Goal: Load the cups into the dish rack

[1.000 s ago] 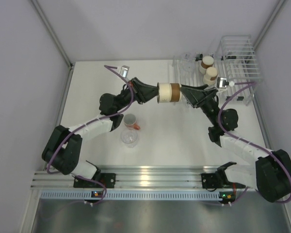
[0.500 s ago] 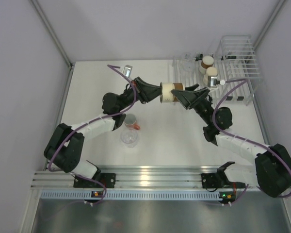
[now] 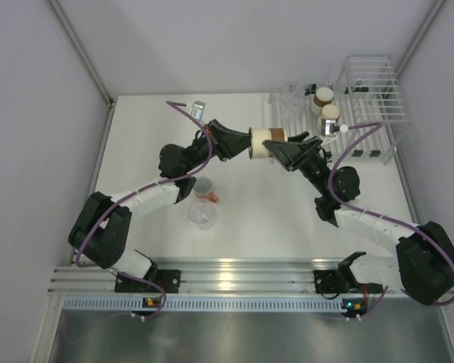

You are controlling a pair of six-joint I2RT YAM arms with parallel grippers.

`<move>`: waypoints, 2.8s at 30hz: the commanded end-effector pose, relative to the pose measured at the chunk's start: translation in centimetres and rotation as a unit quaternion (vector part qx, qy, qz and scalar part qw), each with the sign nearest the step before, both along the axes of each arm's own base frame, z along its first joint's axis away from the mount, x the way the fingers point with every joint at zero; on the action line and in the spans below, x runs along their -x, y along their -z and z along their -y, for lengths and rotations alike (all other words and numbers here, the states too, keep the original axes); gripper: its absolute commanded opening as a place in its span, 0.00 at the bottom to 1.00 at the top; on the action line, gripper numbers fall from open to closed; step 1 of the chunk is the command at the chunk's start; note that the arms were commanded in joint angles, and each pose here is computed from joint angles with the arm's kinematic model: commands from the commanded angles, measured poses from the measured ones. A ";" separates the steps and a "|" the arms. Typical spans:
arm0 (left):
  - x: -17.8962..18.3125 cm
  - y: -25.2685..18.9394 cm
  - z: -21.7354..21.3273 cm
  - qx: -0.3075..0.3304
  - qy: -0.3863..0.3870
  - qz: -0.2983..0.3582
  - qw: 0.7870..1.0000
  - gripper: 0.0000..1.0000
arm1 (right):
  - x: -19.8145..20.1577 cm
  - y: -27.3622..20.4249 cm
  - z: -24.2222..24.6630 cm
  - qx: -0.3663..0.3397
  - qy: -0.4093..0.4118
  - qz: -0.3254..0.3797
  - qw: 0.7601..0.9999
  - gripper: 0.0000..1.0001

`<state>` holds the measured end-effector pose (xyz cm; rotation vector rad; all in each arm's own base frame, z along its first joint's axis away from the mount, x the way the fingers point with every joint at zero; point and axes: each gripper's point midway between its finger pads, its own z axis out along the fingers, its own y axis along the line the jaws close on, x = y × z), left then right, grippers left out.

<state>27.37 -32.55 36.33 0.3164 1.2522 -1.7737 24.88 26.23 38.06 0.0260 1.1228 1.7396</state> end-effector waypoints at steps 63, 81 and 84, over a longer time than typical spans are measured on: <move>-3.6 5.0 -14.0 -0.440 -0.355 0.084 0.820 0.99 | -21.2 17.3 19.1 0.559 0.417 -0.245 0.674 0.00; -3.5 5.2 -14.2 -0.445 -0.357 0.087 0.817 0.98 | -24.2 22.3 21.4 0.609 0.438 -0.286 0.596 0.00; -3.6 5.5 -14.1 -0.446 -0.355 0.085 0.817 0.99 | -24.3 22.9 21.8 0.609 0.438 -0.294 0.592 0.00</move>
